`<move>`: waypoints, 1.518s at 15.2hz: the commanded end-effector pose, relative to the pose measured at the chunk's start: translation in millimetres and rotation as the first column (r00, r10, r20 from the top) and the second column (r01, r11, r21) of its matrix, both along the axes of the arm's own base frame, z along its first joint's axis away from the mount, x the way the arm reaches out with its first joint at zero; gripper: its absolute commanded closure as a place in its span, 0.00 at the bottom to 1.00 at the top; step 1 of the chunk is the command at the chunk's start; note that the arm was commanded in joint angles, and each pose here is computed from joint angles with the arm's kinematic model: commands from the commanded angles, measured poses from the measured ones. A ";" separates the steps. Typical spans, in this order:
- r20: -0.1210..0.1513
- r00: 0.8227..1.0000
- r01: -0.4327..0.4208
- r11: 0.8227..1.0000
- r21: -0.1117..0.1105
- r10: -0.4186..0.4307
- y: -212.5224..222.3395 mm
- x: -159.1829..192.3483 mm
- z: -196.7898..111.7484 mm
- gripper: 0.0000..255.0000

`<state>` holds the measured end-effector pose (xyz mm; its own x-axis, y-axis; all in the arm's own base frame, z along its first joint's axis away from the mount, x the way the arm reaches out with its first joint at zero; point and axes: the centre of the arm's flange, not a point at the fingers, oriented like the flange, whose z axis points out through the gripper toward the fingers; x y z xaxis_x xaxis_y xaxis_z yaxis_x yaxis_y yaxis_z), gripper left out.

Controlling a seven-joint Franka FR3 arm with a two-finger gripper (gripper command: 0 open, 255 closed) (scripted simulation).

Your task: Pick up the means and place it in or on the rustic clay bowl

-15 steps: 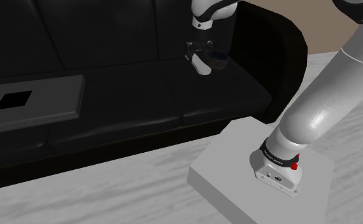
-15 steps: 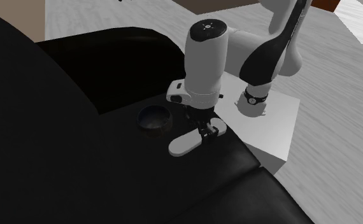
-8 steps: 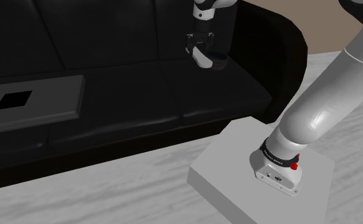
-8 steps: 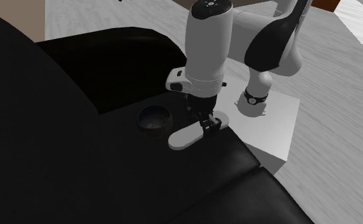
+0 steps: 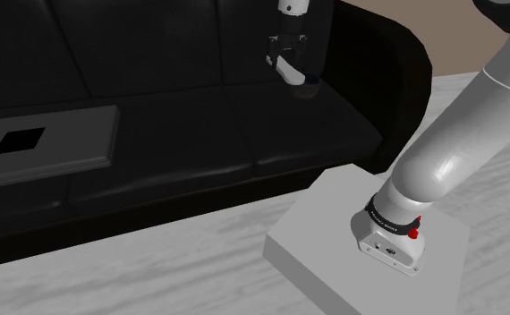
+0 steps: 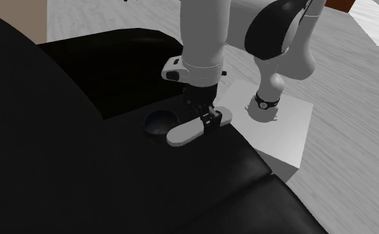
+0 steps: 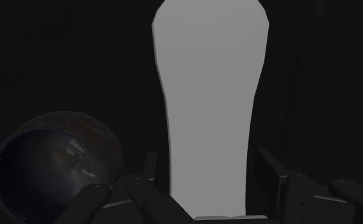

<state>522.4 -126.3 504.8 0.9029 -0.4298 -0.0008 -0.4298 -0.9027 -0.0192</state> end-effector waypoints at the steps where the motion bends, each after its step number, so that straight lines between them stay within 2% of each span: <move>1: 0.000 1.000 -0.001 1.000 0.000 0.001 -24.2 -2.1 2.7 1.00; 12: 0.000 1.000 -0.001 1.000 0.000 0.001 -164.7 -8.6 9.0 1.00; 23: 0.000 1.000 -0.001 1.000 0.000 0.001 -164.7 -8.6 -49.1 1.00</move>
<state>513.2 -291.8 460.3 0.9032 -0.4292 -0.0017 -0.4292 -0.9030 -0.0193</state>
